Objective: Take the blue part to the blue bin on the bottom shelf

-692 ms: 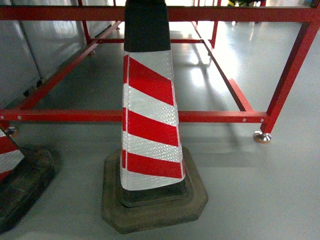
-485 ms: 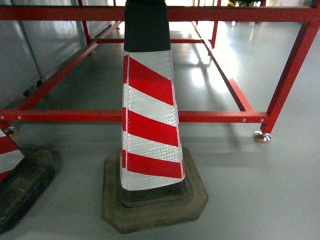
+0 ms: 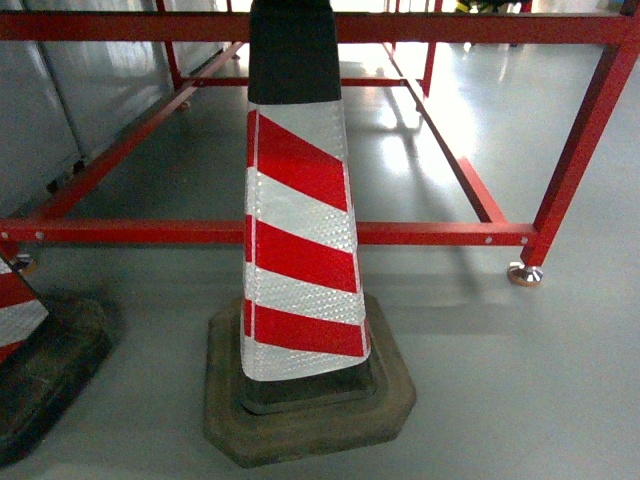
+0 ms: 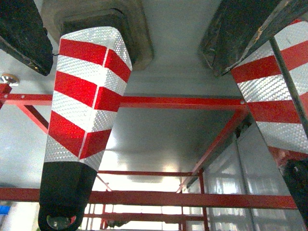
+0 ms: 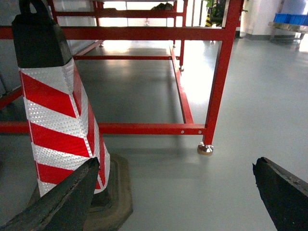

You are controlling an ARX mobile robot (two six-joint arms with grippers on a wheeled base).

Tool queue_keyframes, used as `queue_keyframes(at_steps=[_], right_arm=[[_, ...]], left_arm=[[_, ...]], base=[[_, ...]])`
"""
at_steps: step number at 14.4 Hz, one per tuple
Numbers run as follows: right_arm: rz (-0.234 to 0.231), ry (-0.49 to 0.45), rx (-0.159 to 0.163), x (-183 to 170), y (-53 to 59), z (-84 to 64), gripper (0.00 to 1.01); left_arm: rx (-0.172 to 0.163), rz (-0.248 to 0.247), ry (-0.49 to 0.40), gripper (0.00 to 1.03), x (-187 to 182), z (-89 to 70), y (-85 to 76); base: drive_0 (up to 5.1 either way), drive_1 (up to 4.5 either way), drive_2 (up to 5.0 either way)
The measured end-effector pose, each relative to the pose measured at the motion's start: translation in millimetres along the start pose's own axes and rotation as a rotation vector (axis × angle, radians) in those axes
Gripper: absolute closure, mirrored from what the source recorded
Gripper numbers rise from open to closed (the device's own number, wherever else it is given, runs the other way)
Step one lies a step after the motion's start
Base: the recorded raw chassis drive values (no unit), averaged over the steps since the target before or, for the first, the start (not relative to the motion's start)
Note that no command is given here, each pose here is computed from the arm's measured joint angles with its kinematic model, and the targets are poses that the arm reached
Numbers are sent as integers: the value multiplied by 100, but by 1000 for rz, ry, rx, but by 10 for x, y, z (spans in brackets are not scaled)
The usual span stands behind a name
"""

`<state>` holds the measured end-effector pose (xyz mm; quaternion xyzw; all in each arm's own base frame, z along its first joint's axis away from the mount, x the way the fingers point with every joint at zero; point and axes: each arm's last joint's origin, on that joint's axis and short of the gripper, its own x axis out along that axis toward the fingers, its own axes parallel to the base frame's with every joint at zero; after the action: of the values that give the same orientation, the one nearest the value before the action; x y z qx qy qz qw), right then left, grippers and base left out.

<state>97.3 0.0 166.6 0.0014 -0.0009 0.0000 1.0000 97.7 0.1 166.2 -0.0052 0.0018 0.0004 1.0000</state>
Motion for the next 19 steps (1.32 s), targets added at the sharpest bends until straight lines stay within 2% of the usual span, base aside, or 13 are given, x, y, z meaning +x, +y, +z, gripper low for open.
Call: queue_keyframes(at_steps=[19], right_arm=[[0, 1, -1, 0, 0, -1, 3]], left_arm=[[10, 1, 0, 5, 0, 0, 0]], base=[[0, 0, 0]])
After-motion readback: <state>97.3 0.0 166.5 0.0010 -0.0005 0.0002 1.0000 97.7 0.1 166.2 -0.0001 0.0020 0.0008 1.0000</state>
